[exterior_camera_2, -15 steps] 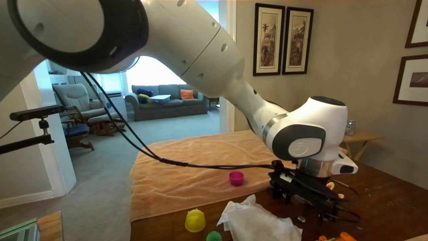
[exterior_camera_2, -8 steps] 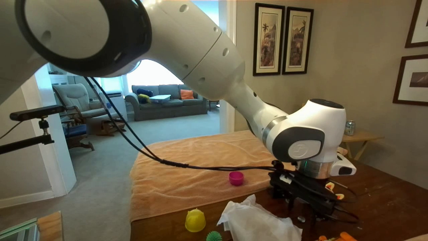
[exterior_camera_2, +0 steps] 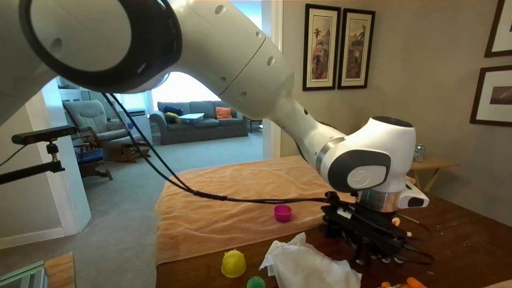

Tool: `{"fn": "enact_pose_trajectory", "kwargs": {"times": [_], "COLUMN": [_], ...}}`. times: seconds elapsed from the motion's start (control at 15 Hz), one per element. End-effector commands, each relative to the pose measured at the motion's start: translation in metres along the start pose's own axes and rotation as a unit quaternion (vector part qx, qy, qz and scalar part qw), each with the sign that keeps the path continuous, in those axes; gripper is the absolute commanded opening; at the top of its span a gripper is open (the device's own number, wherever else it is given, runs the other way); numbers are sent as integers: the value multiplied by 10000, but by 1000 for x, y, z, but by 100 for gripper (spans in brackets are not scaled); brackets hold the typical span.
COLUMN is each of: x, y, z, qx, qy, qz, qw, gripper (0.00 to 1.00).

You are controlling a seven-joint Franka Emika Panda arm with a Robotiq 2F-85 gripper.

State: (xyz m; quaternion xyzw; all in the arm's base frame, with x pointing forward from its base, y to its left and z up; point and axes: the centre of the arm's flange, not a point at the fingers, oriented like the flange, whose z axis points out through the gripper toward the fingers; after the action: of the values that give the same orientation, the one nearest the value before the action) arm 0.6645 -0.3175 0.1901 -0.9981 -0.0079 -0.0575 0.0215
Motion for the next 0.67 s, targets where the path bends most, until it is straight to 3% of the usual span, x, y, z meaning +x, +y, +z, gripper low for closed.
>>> {"fn": "enact_pose_trajectory", "kwargs": {"times": [0.0,0.6], "x": [9,9], "y": [2,-17], "z": [5,-12], "qx": [-67,-75], "qy": [-130,-107], "qz": [-94,-215], "qw": [9998,9997], "gripper": [5,0]}}
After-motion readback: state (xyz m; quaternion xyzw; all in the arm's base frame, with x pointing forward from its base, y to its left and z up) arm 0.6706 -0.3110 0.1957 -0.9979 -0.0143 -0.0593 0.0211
